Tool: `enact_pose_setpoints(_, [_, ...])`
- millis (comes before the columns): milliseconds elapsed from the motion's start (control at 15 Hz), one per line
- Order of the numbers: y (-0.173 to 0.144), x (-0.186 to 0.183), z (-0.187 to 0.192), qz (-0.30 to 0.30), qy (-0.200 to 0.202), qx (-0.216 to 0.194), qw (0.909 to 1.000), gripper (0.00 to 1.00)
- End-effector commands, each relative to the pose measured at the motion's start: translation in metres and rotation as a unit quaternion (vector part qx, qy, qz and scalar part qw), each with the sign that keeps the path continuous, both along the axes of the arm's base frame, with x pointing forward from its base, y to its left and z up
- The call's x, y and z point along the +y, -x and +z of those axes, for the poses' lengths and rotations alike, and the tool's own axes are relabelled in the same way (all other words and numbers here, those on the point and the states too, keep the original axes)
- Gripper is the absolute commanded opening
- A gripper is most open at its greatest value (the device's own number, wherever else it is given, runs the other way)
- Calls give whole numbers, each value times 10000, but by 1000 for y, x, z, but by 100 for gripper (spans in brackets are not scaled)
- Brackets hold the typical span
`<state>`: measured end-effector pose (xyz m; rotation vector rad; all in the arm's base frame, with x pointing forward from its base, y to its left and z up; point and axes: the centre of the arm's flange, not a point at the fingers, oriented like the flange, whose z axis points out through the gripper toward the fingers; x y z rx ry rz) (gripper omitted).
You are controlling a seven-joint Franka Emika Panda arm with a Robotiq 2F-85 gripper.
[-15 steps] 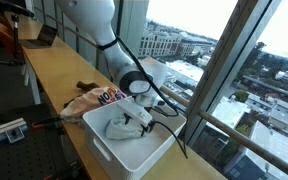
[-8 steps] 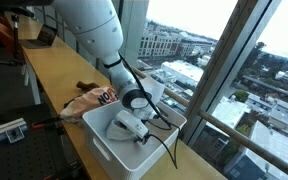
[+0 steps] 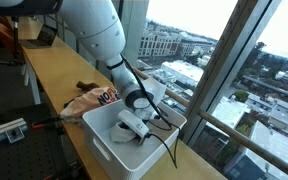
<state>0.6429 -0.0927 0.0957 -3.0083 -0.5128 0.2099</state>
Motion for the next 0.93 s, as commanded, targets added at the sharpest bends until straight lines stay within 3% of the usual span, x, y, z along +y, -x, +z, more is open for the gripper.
enact_pose_setpoints(0, [4, 14, 41, 42, 50, -63, 10000, 0])
enact_pose_setpoints(400, [-6, 35, 180, 263, 143, -1113, 9933, 0])
enact_pose_setpoints(667, [0, 68, 282, 539, 189, -1959, 9790, 0])
enact_pose_setpoints(867, [16, 123, 341, 957, 284, -2360, 9666, 0])
